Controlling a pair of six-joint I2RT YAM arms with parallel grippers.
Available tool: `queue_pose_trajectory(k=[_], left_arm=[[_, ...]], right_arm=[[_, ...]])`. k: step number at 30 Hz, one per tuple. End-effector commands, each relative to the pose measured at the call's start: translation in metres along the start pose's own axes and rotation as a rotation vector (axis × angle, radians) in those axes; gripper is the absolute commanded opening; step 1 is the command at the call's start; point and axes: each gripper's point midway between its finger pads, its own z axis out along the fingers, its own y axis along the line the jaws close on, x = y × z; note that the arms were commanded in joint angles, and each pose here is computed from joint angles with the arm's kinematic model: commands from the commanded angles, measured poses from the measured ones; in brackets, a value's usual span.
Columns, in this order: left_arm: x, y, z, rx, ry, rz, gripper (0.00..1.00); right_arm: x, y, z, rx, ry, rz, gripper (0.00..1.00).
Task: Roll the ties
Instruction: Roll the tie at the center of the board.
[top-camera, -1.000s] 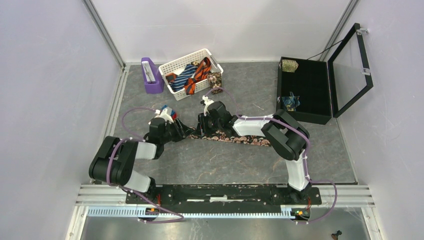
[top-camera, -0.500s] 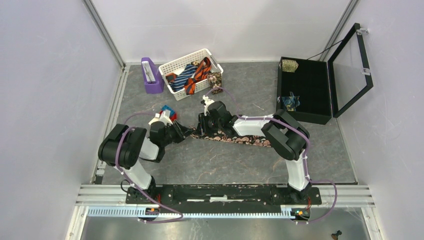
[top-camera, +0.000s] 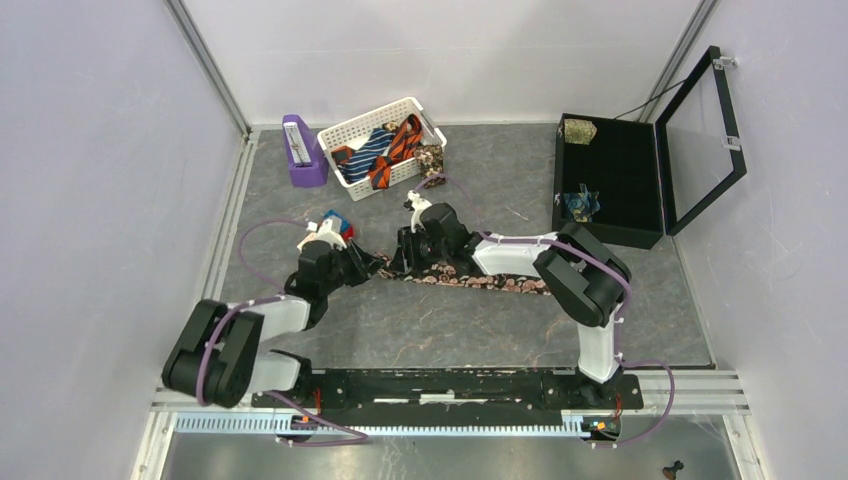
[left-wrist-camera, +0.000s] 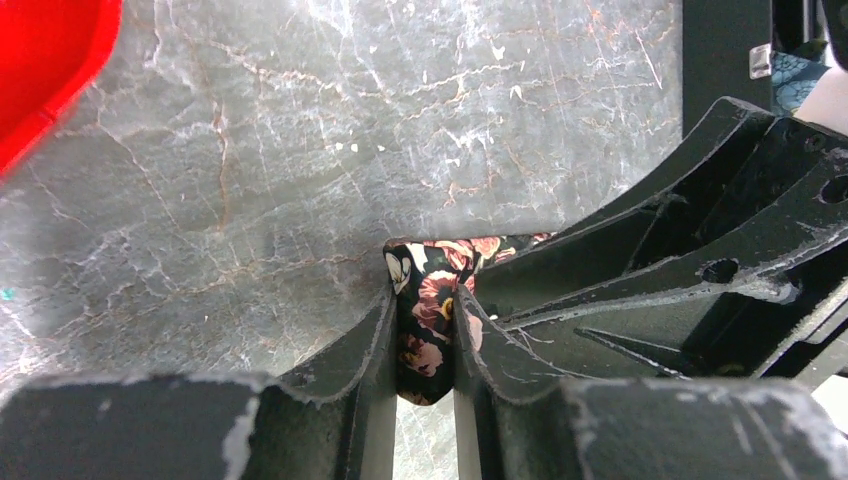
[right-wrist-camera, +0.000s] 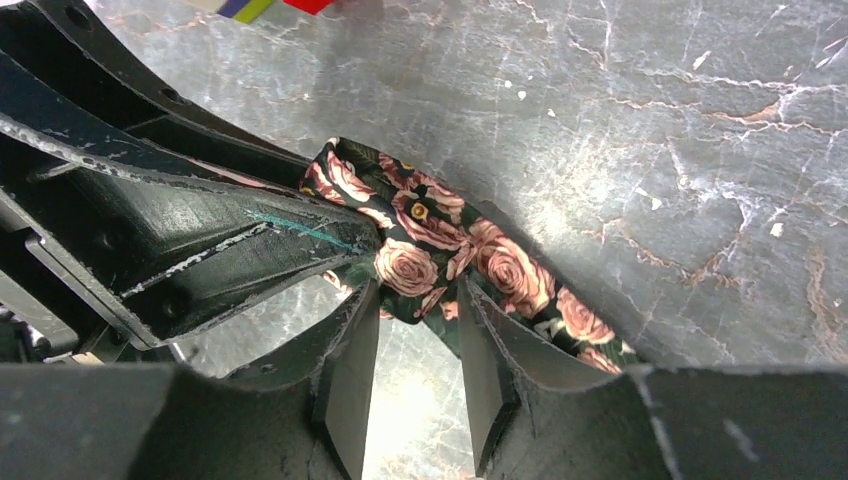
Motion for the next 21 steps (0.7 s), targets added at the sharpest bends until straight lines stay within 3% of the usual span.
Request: queue_pose_trajectory(k=[1, 6, 21], left_arm=[[-0.016, 0.009, -0.007, -0.138, -0.035, 0.143, 0.02], [-0.020, 0.008, -0.013, -0.196, -0.042, 0.204, 0.02], [-0.028, 0.006, -0.015, -0.330, -0.078, 0.300, 0.02]], right_arm=[[-0.026, 0.027, -0.018, -0.077, -0.089, -0.014, 0.39], [-0.027, 0.030, -0.015, -0.100, -0.103, 0.011, 0.30], [-0.006, 0.038, 0.014, -0.155, -0.050, 0.058, 0.28]])
